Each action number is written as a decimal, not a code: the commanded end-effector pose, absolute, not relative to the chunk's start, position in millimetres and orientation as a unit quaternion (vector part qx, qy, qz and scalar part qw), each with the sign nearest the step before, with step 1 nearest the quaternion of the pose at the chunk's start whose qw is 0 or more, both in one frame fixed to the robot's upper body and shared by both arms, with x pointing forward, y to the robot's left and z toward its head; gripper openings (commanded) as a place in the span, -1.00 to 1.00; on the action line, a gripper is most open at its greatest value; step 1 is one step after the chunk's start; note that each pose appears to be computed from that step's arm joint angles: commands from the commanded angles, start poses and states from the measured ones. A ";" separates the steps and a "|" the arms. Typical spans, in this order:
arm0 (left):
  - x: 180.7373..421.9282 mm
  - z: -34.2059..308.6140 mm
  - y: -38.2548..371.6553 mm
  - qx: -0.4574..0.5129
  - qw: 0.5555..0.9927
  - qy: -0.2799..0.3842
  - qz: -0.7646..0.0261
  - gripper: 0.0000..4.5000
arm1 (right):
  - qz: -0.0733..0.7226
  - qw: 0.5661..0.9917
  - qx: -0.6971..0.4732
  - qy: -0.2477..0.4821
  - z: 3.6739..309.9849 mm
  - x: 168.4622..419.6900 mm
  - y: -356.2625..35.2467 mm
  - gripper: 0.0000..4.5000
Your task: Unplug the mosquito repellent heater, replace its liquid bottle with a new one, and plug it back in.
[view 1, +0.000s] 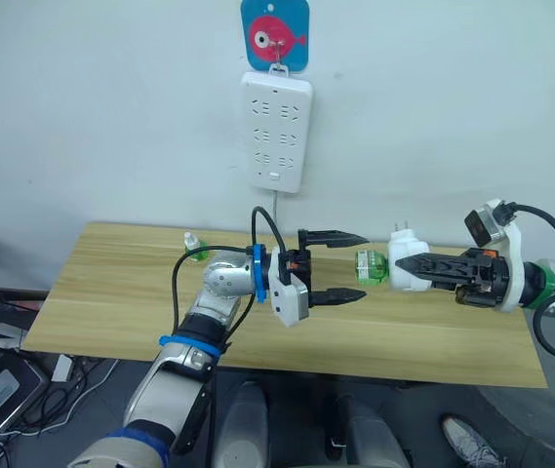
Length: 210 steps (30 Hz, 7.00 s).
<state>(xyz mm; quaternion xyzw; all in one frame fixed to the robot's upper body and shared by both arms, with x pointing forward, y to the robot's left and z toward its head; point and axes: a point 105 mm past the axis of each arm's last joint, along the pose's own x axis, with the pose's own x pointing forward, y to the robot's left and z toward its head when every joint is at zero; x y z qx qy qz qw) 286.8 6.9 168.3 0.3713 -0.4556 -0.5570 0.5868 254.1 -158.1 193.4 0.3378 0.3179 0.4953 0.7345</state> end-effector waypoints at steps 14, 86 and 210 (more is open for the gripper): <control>277.8 174.7 -3.8 0.338 0.572 -0.494 -0.561 0.01 | 0.526 0.725 0.322 0.305 204.6 246.1 -149.5 0.35; 279.5 173.6 6.5 0.388 0.544 -0.514 -0.538 0.07 | 0.520 0.733 0.309 0.310 203.1 247.5 -146.8 0.35; 266.3 156.1 43.1 -0.411 0.520 0.355 -0.659 0.01 | 0.510 0.743 0.277 0.334 193.3 232.9 -147.6 0.35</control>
